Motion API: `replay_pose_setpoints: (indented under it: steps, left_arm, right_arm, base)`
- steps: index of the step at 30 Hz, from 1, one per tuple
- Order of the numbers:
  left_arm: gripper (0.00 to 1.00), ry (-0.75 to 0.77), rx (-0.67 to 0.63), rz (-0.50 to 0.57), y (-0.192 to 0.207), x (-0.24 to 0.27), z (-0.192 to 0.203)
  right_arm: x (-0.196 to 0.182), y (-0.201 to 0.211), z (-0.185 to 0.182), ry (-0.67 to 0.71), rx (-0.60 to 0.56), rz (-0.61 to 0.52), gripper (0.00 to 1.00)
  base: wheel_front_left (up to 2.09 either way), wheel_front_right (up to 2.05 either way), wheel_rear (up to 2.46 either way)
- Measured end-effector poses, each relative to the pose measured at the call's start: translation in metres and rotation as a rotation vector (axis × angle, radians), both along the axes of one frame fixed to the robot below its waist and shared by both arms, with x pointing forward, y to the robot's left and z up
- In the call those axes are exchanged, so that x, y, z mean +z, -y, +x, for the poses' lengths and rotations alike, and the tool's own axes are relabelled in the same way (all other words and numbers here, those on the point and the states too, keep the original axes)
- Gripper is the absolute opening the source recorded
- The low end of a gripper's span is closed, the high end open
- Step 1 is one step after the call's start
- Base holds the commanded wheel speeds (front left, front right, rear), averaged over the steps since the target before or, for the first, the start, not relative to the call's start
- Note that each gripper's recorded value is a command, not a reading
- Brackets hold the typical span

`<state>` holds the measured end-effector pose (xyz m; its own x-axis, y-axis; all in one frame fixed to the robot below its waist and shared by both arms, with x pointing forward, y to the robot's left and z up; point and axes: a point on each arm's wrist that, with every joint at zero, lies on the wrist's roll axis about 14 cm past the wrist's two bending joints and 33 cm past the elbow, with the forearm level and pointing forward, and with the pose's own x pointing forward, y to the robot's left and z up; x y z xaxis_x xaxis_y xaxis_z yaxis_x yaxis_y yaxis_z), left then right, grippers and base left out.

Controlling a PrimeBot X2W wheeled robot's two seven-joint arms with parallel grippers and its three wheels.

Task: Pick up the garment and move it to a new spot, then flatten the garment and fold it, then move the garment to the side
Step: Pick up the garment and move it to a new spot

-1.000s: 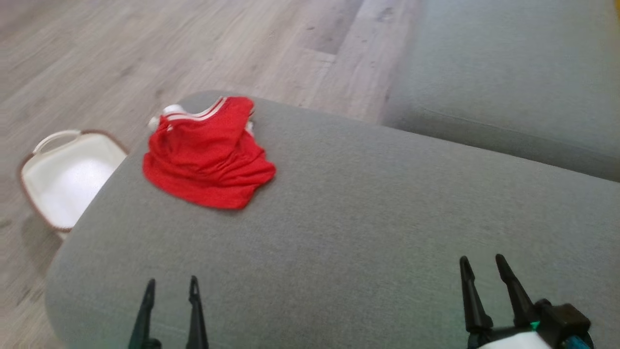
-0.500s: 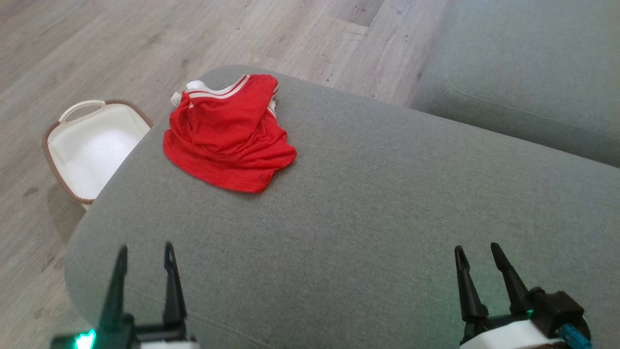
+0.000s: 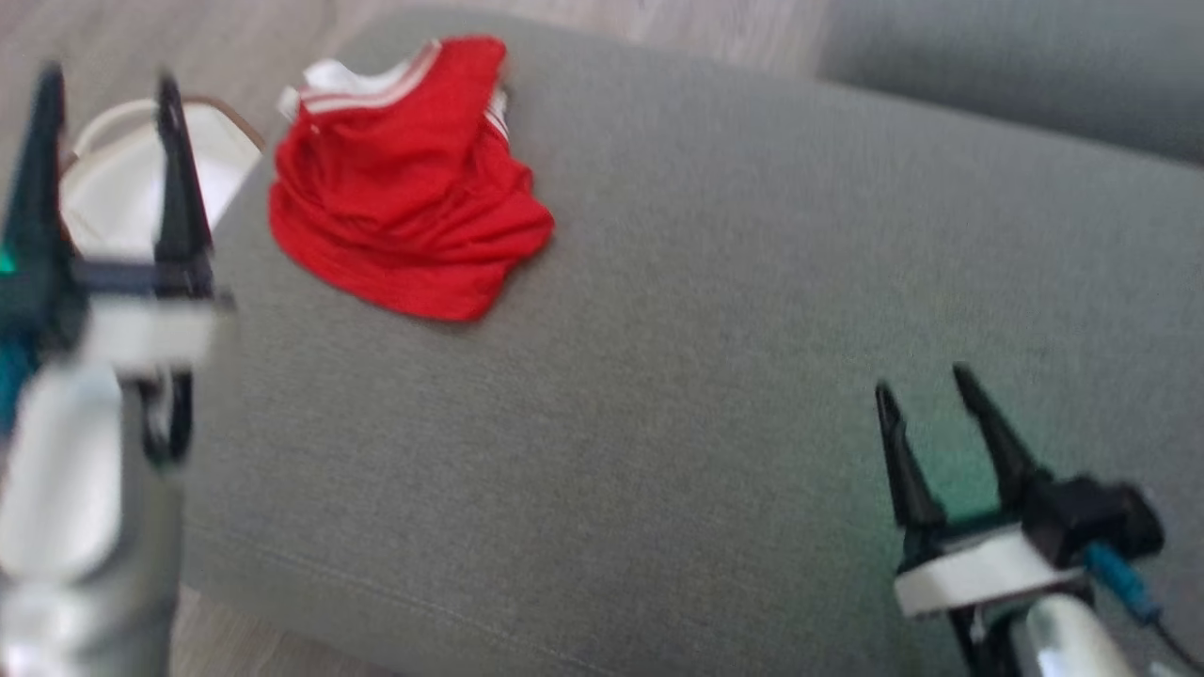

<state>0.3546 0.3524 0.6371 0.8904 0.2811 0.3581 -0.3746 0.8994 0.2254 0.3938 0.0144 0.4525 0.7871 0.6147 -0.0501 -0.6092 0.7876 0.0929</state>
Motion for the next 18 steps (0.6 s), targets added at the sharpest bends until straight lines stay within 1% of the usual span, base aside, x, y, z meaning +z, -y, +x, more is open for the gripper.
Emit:
replay_pose_setpoints:
  steps: [1, 2, 3, 4, 6, 8, 10, 12, 14, 16, 18]
  left_arm:
    - [1.0, -0.023, -0.012, -0.007, -0.003, -0.002, 0.016]
    - [1.0, -0.023, -0.012, -0.007, -0.003, -0.002, 0.016]
    - [1.0, -0.055, -0.023, -0.007, -0.005, -0.005, 0.033]
    - [1.0, -0.11, -0.037, -0.017, -0.009, -0.009, 0.065]
    - [1.0, -0.146, -0.043, -0.038, -0.012, -0.013, 0.095]
    - [1.0, -0.199, -0.04, -0.085, -0.017, -0.023, 0.123]
    - [1.0, -0.264, -0.018, -0.178, -0.025, -0.043, 0.146]
    - [1.0, -0.359, 0.016, -0.252, -0.033, -0.073, 0.161]
    - [1.0, -0.459, 0.058, -0.34, -0.04, -0.11, 0.166]
    - [1.0, -0.559, 0.101, -0.431, -0.046, -0.148, 0.166]
    - [1.0, -0.664, 0.148, -0.496, -0.05, -0.183, 0.161]
  right_arm:
    - [0.001, 0.001, 0.008, 0.011, -0.003, 0.001, 1.0]
    - [0.001, 0.001, 0.008, 0.011, -0.003, 0.001, 1.0]
    - [0.0, 0.002, 0.014, 0.022, 0.0, -0.006, 1.0]
    - [-0.005, 0.005, 0.024, 0.039, 0.01, -0.031, 1.0]
    - [-0.013, 0.007, 0.032, 0.045, 0.025, -0.052, 1.0]
    - [-0.019, 0.008, 0.038, 0.047, 0.035, -0.061, 1.0]
    - [-0.023, 0.007, 0.046, 0.051, 0.048, -0.063, 1.0]
    - [-0.024, 0.005, 0.053, 0.054, 0.058, -0.062, 1.0]
    - [-0.025, 0.002, 0.059, 0.055, 0.066, -0.057, 1.0]
    - [-0.027, 0.003, 0.064, 0.053, 0.068, -0.056, 1.0]
    - [-0.032, 0.007, 0.067, 0.04, 0.063, -0.062, 1.0]
  base:
    - [0.0, 0.0, 0.0]
    - [0.0, 0.0, 0.0]
    - [0.0, 0.0, 0.0]
    - [0.0, 0.0, 0.0]
    - [0.0, 0.0, 0.0]
    - [0.0, 0.0, 0.0]
    - [0.0, 0.0, 0.0]
    - [0.0, 0.0, 0.0]
    - [0.0, 0.0, 0.0]
    - [0.0, 0.0, 0.0]
    - [0.0, 0.0, 0.0]
